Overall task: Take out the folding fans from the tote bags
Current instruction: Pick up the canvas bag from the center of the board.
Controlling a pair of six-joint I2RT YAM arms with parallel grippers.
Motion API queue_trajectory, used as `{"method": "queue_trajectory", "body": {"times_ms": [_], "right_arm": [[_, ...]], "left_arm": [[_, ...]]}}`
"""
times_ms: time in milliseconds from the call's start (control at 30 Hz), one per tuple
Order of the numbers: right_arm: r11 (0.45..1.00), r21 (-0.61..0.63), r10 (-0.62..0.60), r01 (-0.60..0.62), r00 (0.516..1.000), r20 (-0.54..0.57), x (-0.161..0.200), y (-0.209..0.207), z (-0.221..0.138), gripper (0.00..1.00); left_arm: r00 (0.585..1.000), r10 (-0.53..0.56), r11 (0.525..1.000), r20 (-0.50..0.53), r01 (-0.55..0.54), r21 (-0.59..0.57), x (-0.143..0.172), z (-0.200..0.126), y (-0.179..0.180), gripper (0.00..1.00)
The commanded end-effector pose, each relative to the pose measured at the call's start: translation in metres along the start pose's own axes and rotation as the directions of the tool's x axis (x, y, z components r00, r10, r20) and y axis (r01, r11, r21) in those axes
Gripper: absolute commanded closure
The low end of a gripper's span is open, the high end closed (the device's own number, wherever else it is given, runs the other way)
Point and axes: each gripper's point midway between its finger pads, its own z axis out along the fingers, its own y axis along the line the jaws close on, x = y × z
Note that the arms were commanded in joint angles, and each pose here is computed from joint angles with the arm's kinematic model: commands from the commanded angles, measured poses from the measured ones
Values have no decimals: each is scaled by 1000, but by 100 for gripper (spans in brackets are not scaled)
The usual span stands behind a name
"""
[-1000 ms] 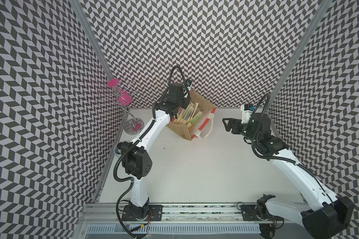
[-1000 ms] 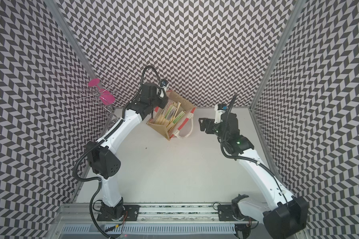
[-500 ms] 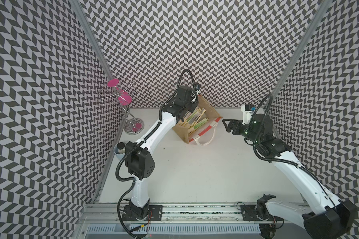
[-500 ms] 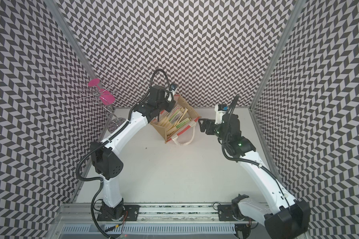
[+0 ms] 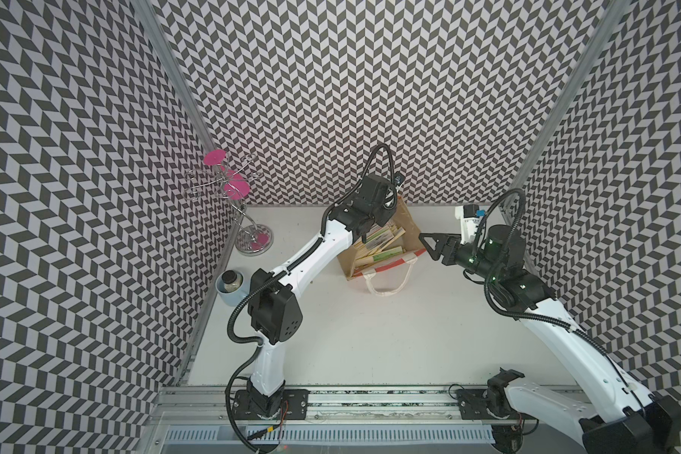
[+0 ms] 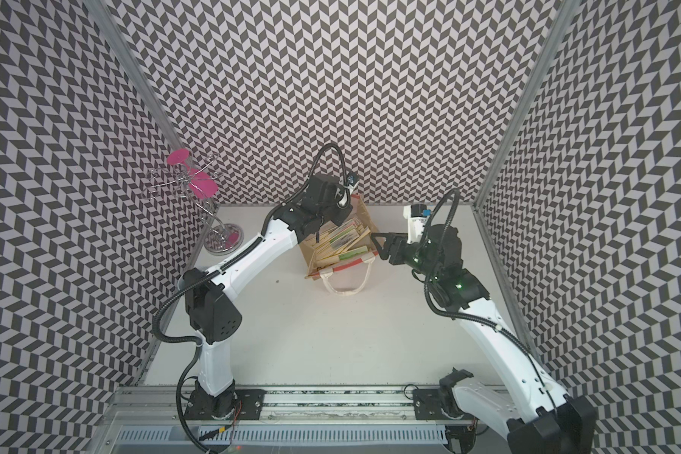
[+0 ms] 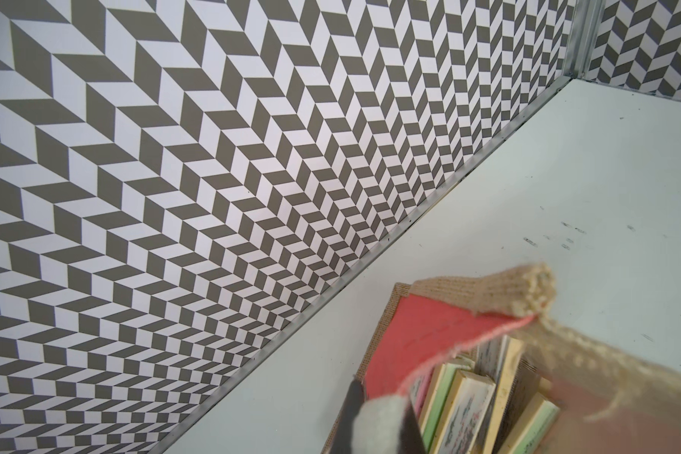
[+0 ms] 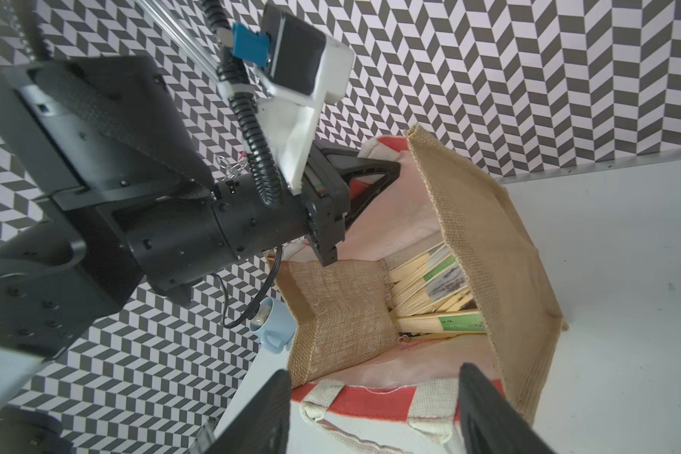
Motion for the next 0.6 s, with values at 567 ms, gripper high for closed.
{"method": "queue_trajectory", "body": {"times_ms": [567], "right_arm": [[999, -43, -7, 3, 995, -101, 43, 14, 75, 50]], "left_arm": [[997, -36, 994, 72, 44, -105, -24, -16, 33, 100]]}}
